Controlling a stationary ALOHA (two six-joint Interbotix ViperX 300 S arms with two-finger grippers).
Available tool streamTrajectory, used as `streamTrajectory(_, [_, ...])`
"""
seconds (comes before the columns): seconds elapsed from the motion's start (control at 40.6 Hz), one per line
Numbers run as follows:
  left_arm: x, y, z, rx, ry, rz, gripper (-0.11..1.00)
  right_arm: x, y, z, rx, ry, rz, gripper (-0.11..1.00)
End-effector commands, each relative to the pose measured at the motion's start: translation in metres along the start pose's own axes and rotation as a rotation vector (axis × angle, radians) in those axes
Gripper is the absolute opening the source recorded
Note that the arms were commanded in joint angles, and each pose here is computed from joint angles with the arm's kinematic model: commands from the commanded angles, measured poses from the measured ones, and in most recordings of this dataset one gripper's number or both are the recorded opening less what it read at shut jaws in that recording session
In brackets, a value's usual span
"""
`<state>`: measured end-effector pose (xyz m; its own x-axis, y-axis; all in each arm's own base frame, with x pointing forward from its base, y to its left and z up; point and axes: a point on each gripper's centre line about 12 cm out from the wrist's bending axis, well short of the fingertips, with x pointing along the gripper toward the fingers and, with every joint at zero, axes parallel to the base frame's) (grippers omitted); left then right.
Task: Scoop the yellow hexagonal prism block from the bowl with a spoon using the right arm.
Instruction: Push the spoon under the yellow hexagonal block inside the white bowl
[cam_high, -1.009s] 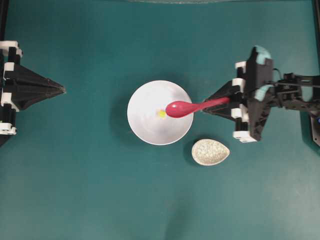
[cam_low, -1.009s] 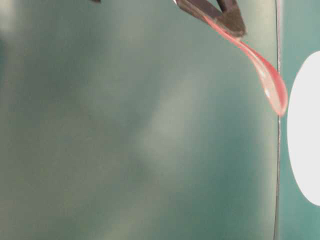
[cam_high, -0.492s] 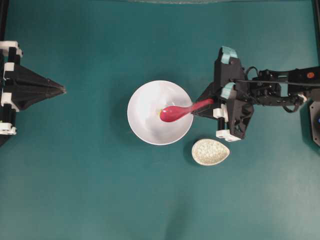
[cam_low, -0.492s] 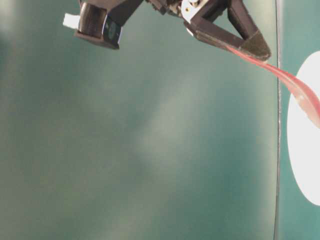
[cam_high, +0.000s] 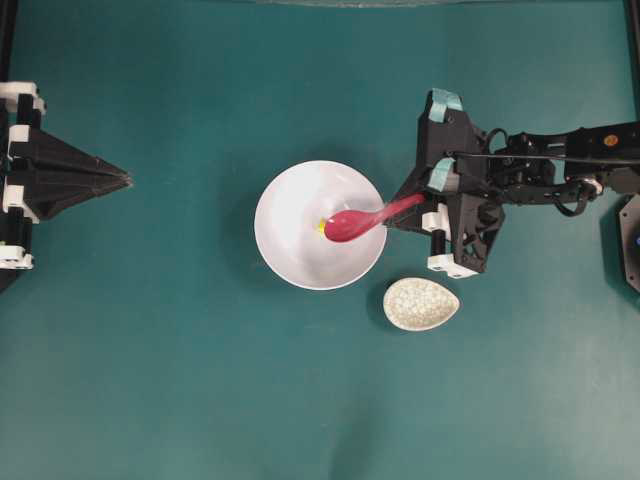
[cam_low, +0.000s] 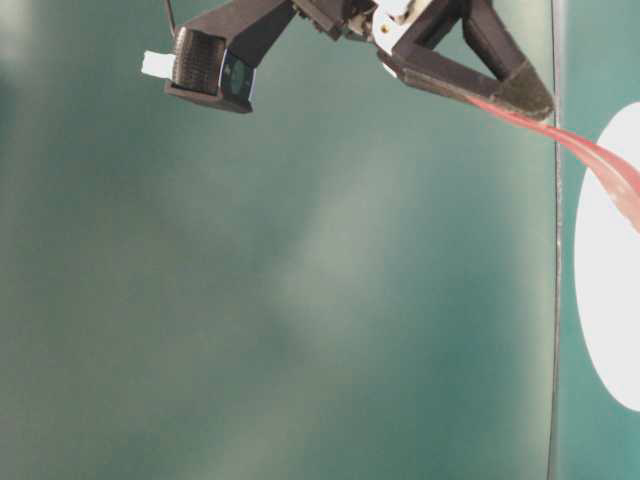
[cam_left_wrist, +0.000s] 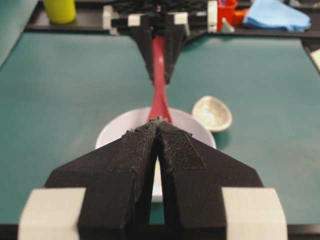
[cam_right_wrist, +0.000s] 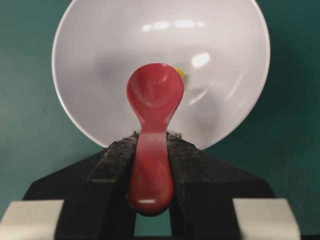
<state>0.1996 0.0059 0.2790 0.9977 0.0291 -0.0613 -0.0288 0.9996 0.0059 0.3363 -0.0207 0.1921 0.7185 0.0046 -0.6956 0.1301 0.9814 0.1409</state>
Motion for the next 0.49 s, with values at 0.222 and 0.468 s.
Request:
streamTrajectory(0.222, [0.0025, 0.0006, 0.0095, 0.001, -0.025, 0.003, 0.01, -0.0036, 0.0013, 0.0093, 0.007, 0.004, 0.008, 0.24])
streamTrajectory(0.468, [0.0025, 0.0006, 0.0097, 0.001, -0.026, 0.003, 0.01, 0.0036, 0.0019, 0.0117, 0.008, 0.045, 0.013, 0.24])
